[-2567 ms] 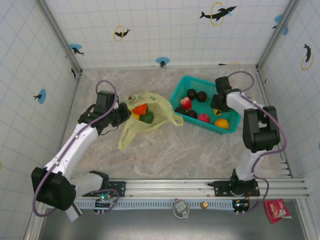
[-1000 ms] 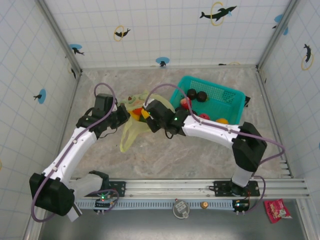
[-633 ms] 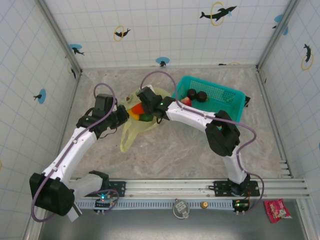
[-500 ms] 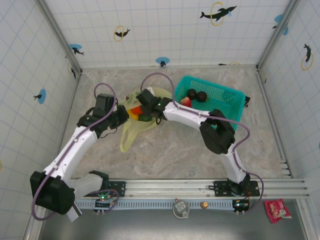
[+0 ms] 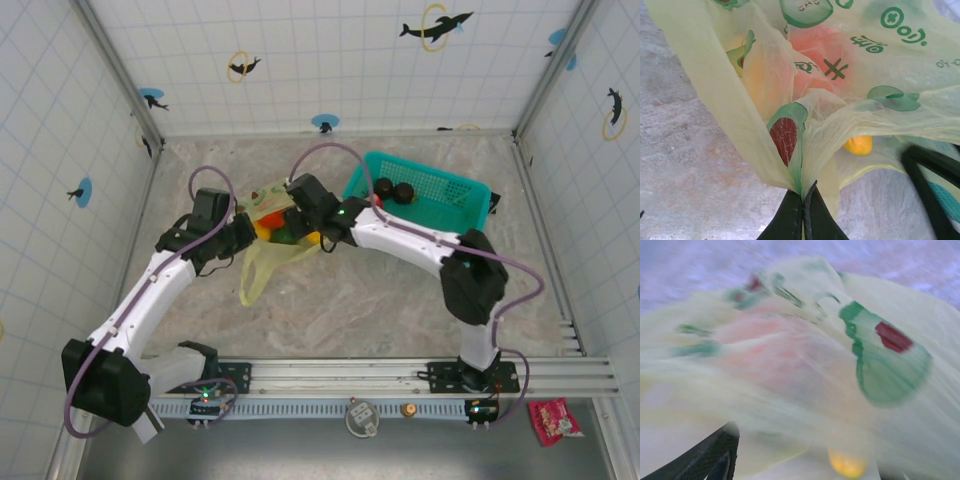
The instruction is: Place the fake fruits into the plastic bag and tie a complex knot
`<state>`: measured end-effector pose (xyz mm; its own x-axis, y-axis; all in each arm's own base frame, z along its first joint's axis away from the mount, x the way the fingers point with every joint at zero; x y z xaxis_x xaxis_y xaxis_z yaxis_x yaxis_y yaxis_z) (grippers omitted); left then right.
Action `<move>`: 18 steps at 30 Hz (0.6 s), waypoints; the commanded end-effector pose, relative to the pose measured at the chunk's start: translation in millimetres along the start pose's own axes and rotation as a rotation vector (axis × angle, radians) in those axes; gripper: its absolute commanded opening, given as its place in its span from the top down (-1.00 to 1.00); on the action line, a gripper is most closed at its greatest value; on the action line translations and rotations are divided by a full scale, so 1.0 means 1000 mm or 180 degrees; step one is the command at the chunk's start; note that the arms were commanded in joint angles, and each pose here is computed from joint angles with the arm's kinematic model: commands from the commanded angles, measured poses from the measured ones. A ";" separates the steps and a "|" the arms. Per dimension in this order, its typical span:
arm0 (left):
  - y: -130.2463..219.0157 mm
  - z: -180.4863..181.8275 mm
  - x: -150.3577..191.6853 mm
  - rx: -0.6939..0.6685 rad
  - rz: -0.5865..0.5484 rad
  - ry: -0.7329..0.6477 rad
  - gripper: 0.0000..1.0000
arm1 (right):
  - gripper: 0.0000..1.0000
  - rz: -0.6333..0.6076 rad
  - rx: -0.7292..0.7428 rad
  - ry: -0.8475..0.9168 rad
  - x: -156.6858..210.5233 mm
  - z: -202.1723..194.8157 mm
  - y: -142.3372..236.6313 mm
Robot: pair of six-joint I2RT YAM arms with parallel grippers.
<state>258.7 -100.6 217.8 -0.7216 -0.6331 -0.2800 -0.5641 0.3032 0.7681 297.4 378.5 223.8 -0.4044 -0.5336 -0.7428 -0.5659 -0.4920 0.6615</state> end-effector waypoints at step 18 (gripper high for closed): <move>0.000 0.051 0.022 -0.0584 0.0045 -0.0020 1.00 | -0.44 -0.1383 -0.1170 -0.0115 -0.028 0.021 0.141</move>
<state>235.4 -84.5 193.2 -0.7163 -0.6395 -0.2792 -0.5141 0.2130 0.8309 217.5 348.2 311.3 -0.2586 -0.2868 -0.9224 -0.3821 -0.8467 0.3704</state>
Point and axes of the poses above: each hand's point on the last joint's axis, 136 mm out from that joint toward the fingers, its own y axis back along the fingers, its own z axis along the line the jaws close on, x = y × z, the point moved 6 cm from there along y, back along the fingers, and after that the axes turned 15 degrees about y, right-handed, at the moved point
